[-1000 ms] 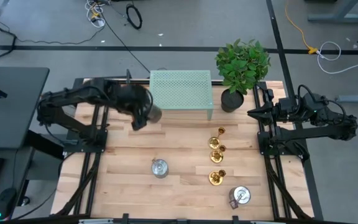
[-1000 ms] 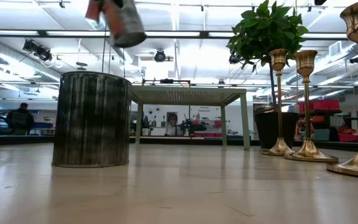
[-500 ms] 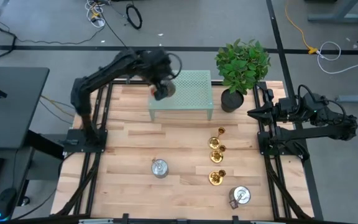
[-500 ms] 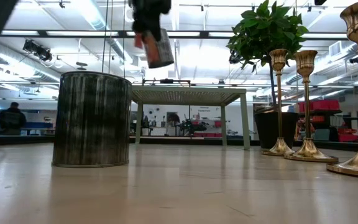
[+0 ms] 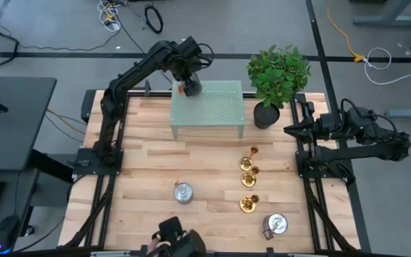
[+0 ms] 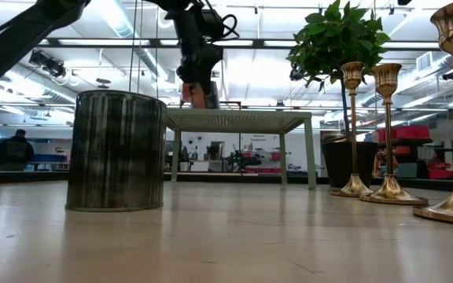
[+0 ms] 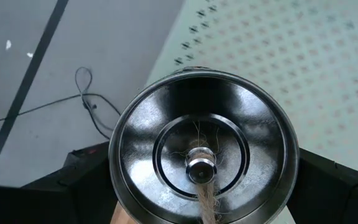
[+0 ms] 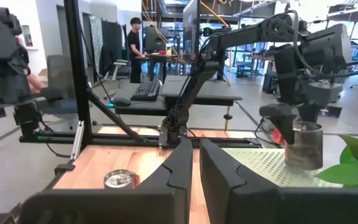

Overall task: Pick & Place candle stick holders
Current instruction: Put the top silver scented candle on the shelf

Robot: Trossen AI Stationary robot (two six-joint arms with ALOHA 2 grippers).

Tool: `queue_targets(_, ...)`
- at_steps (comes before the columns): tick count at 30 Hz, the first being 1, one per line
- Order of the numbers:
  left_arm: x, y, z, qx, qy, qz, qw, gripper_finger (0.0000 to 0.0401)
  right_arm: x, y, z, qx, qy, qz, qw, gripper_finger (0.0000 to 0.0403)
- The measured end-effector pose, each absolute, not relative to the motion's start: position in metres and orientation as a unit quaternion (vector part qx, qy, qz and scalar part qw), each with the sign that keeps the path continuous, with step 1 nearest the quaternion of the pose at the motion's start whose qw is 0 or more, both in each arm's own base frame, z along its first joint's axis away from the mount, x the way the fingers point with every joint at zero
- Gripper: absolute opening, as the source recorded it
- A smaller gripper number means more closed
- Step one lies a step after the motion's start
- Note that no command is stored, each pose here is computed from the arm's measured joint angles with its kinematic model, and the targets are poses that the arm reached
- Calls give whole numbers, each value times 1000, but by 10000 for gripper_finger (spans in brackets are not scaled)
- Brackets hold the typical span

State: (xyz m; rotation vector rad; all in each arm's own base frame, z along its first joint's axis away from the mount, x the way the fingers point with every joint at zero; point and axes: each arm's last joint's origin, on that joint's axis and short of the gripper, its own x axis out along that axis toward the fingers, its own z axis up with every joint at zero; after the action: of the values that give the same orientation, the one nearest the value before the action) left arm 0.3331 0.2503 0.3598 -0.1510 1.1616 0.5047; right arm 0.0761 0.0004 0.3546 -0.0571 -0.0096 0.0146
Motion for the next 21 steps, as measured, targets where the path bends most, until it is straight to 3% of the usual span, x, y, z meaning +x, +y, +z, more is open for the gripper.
queue_targets(15,366,239,371,-46,429,170,886,366,76,0,354,-31,-4,8,999,37)
queue_targets(21,370,234,370,-22,439,176,881,366,76,0,352,-22,7,8,1000,37)
